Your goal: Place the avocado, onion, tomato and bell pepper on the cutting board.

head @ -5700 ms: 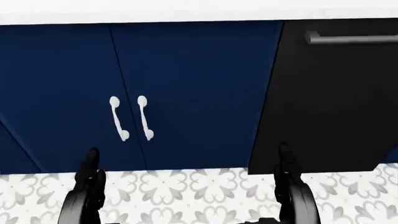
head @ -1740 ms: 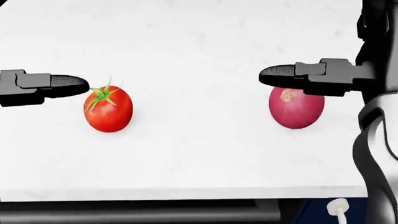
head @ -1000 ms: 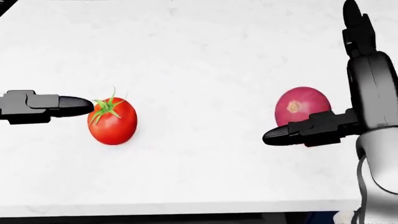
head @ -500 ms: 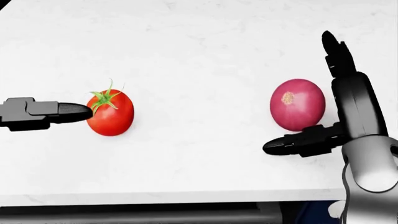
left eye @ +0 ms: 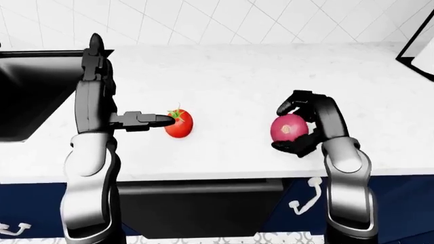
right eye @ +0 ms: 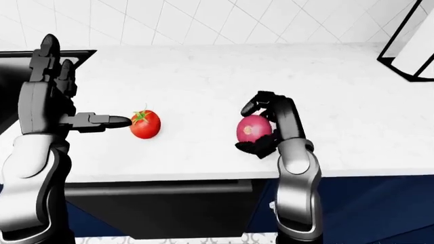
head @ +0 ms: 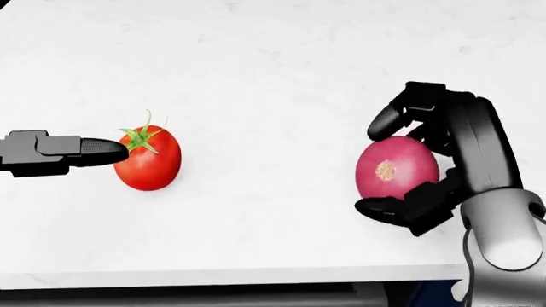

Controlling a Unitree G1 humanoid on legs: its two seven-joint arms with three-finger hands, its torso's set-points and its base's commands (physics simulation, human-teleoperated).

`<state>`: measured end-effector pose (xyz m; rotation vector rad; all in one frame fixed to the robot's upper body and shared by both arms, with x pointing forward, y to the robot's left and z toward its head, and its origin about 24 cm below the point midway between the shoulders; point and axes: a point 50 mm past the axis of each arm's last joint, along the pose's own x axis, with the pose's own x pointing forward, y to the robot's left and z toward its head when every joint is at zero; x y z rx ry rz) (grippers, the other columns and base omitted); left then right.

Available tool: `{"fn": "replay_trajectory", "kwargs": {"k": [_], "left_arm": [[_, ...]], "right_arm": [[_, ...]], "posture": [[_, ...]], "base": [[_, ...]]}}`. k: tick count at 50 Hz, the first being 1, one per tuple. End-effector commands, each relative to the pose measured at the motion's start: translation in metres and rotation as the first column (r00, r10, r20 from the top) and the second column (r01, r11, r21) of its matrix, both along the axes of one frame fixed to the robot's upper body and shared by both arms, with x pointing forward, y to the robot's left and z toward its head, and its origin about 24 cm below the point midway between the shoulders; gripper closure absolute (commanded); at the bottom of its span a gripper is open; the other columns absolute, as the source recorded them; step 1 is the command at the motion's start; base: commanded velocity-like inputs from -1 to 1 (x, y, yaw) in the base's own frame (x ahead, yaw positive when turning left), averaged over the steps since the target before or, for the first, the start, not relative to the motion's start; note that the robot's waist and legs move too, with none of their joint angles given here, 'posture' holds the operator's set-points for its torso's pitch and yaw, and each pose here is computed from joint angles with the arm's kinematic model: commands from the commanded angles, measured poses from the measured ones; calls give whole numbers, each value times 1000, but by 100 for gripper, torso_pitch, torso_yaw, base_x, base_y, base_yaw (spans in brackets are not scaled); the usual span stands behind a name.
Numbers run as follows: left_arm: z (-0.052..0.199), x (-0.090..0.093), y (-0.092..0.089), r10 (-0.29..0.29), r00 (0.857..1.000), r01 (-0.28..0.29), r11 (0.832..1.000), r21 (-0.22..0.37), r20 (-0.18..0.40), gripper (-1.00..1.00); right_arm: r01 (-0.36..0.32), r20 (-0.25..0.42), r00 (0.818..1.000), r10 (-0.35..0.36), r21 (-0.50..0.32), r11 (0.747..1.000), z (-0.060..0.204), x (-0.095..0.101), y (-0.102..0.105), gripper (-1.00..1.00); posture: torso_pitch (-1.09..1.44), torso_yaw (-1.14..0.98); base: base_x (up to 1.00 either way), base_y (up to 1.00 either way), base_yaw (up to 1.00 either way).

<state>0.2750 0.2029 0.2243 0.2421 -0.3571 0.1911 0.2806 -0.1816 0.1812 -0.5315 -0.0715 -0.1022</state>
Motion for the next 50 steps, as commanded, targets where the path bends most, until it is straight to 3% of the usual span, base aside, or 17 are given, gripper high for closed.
{"fn": "replay_trajectory", "kwargs": {"k": [1,2,3,4,6,8,11,14,15,22,29,34,37,50], "left_arm": [[14,-4,-2,-4,997,3,1000,17,78,-100],[13,-4,-2,-4,997,2,1000,18,76,-100],[12,-4,-2,-4,997,3,1000,18,74,-100],[12,-4,-2,-4,997,3,1000,18,73,-100],[11,-3,-2,-5,997,4,1000,18,71,-100],[9,-2,-3,-8,998,6,1000,19,68,-100],[6,-1,-4,-10,999,8,1000,24,53,-100],[4,-1,-5,-18,999,17,999,30,40,-100],[2,1,-10,-52,998,50,997,53,29,-100],[-5,-3,-16,-92,996,93,989,112,-8,-100],[-11,1,-23,-107,994,111,980,164,-35,-100],[-16,13,-29,-110,993,117,977,177,-45,-100],[-22,19,-32,-105,993,115,970,215,-57,-100],[-39,35,-37,-108,989,128,966,226,-100,-100]], "right_arm": [[-7,160,987,2,34,999,28,-2,2,100],[-7,194,981,-8,78,997,34,-1,2,100],[3,219,974,-49,203,979,40,-1,0,100],[-21,242,970,-37,235,972,43,-1,1,100],[-55,274,961,-48,356,933,48,-2,1,100],[-85,303,952,-41,390,917,52,-4,3,100],[-108,293,956,-24,425,899,50,-5,6,100],[-117,285,959,-8,420,900,48,-6,8,100],[-126,294,956,-9,436,891,51,-7,8,100],[-147,287,958,15,447,882,48,-6,11,100],[-160,288,957,34,429,889,48,-5,13,100],[-173,295,955,44,431,886,50,-6,14,100],[-179,300,953,47,432,884,52,-6,15,100],[-181,303,952,48,430,884,51,-7,14,100]], "posture": [[0,0],[0,0],[0,0],[0,0],[0,0],[0,0],[0,0],[0,0],[0,0],[0,0],[0,0],[0,0],[0,0],[0,0]], "base": [[0,0,0],[0,0,0],[0,0,0],[0,0,0],[0,0,0],[0,0,0],[0,0,0],[0,0,0],[0,0,0],[0,0,0],[0,0,0],[0,0,0],[0,0,0],[0,0,0]]}}
